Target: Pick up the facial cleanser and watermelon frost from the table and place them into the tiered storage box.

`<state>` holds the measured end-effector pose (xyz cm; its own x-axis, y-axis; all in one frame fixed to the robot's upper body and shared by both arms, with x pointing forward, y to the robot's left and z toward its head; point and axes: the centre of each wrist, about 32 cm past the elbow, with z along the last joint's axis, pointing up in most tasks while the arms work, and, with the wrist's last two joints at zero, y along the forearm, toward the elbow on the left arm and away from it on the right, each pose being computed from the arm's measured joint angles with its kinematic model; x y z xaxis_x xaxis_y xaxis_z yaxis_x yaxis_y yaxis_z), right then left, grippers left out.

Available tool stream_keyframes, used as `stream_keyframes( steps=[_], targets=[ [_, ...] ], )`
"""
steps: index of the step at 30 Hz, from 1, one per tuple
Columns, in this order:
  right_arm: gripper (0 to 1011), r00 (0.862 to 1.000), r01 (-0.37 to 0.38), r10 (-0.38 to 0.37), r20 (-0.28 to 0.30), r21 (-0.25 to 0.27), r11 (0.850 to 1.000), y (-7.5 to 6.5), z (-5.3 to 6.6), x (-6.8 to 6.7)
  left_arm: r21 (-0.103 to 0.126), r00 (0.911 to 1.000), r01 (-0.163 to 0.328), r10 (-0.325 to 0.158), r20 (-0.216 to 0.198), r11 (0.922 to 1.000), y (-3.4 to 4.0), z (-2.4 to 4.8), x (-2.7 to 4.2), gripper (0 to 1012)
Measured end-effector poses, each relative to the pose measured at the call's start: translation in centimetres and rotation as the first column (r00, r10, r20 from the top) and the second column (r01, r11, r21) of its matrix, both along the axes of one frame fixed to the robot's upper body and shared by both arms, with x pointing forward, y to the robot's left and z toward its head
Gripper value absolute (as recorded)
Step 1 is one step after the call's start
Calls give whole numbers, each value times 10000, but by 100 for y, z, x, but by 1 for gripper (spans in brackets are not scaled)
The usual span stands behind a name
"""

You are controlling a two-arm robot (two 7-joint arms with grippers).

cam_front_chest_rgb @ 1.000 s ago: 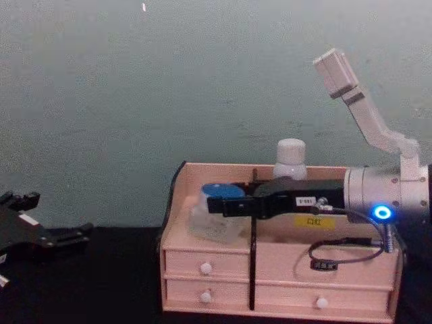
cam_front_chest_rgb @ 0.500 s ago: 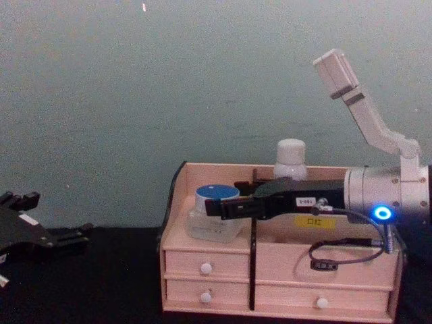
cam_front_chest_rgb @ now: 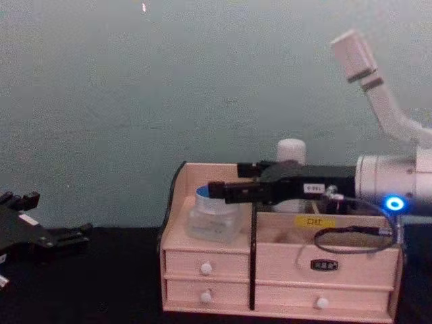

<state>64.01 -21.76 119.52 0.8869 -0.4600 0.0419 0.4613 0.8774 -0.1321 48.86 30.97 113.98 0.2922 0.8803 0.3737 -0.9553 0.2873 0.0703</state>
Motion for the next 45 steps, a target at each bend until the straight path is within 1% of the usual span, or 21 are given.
stream_keyframes(
  steps=[4, 8, 12, 16, 18, 21, 24, 26, 28, 30, 31, 33, 35, 36, 37, 38, 40, 41, 43, 44, 45],
  targets=[
    [1002, 9990, -323, 315, 318, 242, 9992, -44, 60, -80, 0, 10000, 0, 0, 0, 10000, 0, 0, 0, 1002],
    [1002, 9973, -632, 615, 407, 406, 9972, -98, 64, -158, 0, 10000, 0, 0, 0, 10000, 0, 0, 0, 1001],
    [1002, 9935, -1082, 1061, 401, 535, 9927, -208, 35, -256, 0, 10000, 0, 0, 0, 10000, 0, 0, 0, 1001],
    [1002, 9875, -1564, 1546, 305, 668, 9854, -371, -13, -354, -1, 10000, 1, -1, 0, 10000, 0, 0, 0, 1001],
    [1002, 9837, -1798, 1787, 207, 755, 9808, -535, -51, -439, 0, 10000, 1, -1, 1, 10000, 0, 0, 0, 1001],
    [1002, 9823, -1872, 1868, 136, 763, 9793, -657, -74, -507, -1, 10000, 0, 0, 0, 10000, 0, 0, 0, 1001],
    [1002, 9836, -1798, 1802, -11, 664, 9815, -829, -95, -614, -1, 10000, 0, 0, 0, 10000, 0, 0, 0, 1001],
    [1002, 9884, -1499, 1510, -183, 550, 9872, -952, -110, -709, 0, 10000, 0, 0, 0, 10000, 0, 0, 0, 1001],
    [1002, 9926, -1169, 1185, -271, 521, 9918, -1016, -117, -768, 0, 10000, 0, 0, 0, 10000, 0, 0, 0, 1001],
    [1002, 9990, -328, 346, -300, 595, 9977, -1122, -130, -875, 0, 10000, 0, 0, 0, 10000, 0, 0, 0, 1001],
    [1003, 9989, 406, -386, -281, 737, 9965, -1188, -149, -951, 0, 10000, 0, 0, 0, 10000, 0, 0, 0, 1001],
    [1002, 9928, 1194, -1183, -177, 907, 9887, -1244, -153, -1018, 0, 10000, 1, -1, 0, 10000, 0, 0, 0, 1001],
    [1002, 9798, 1995, -2000, -70, 1102, 9737, -1287, -159, -1074, 0, 10000, 1, -1, 1, 10000, 0, 0, 0, 1001],
    [1002, 9606, 2755, -2779, 5, 1283, 9527, -1321, -166, -1121, 0, 10000, 0, 0, -1, 10000, 0, 0, 0, 1001],
    [1002, 9496, 3100, -3133, 30, 1363, 9409, -1327, -171, -1139, -1, 10000, 1, -1, 0, 10000, 0, 0, 0, 1001],
    [1002, 9274, 3690, -3741, 82, 1456, 9180, -1336, -169, -1161, 0, 10000, 1, -1, 0, 10000, 0, 0, 0, 1001],
    [1002, 8969, 4359, -4420, 104, 1472, 8879, -1325, -180, -1179, 0, 10000, 0, 0, 0, 10000, 0, 0, 0, 1001],
    [1002, 8640, 4968, -5034, 110, 1439, 8558, -1306, -198, -1188, 0, 10000, 1, -1, -1, 10000, 0, 0, 0, 1001],
    [1002, 8343, 5443, -5511, 131, 1390, 8273, -1270, -222, -1191, 0, 10000, 0, 0, -1, 10000, 0, 0, 0, 1001],
    [1002, 8074, 5827, -5898, 180, 1333, 8017, -1235, -250, -1193, 0, 10000, 0, 0, 0, 10000, 0, 0, 0, 1001],
    [1002, 8074, 5827, -5898, 180, 1333, 8017, -1235, -250, -1193, 0, 10000, 0, 0, 0, 10000, 0, 0, 0, 1001]
  ],
)
